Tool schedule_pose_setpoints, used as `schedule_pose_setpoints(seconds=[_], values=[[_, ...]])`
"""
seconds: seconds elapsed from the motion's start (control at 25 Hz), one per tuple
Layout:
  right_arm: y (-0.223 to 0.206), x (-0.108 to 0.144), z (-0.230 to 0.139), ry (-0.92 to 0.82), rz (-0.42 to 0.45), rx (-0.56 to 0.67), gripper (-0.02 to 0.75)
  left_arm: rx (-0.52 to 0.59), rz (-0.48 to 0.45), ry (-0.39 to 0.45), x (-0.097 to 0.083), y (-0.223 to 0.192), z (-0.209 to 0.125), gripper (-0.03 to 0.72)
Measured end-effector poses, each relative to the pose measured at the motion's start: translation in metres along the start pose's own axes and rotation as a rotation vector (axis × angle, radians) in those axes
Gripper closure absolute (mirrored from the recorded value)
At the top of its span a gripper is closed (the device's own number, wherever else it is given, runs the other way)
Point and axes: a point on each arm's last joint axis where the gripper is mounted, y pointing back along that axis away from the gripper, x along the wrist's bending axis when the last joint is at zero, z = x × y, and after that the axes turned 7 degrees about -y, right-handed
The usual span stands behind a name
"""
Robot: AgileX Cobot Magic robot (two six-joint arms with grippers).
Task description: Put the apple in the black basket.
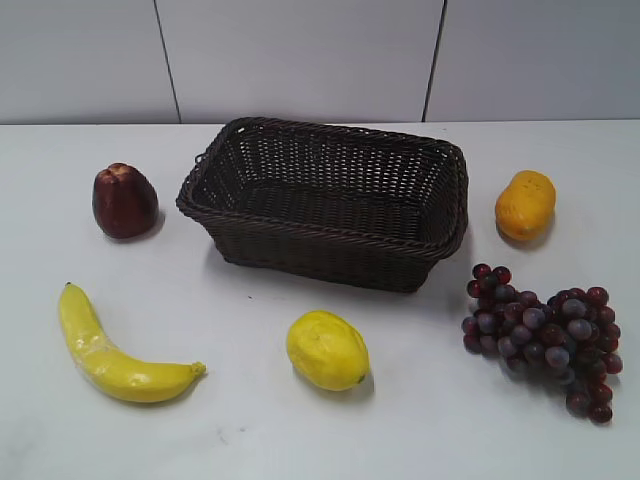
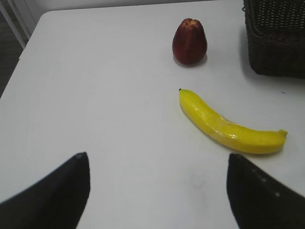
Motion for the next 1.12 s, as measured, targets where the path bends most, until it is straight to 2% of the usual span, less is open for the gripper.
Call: schedule_pose_setpoints(seconds=[0.44, 0.72, 0.96, 1.12], values=[[0.000, 0.000, 0.000, 0.000, 0.000, 0.000, 0.167, 0.000, 0.000, 0.000, 0.000, 0.000, 0.000, 0.010], [0.000, 0.000, 0.000, 0.000, 0.000, 0.000, 0.167, -0.006, 0.002, 0.000, 0.000, 0.000, 0.001, 0.053], [0.000, 0.000, 0.000, 0.000, 0.000, 0.000, 0.167, -0.069, 0.031, 0.024, 0.013, -0.021, 0.042, 0.055], [0.000, 0.000, 0.000, 0.000, 0.000, 0.000, 0.167, -0.025, 0.016, 0.088, 0.025, -0.064, 0.073, 0.055]])
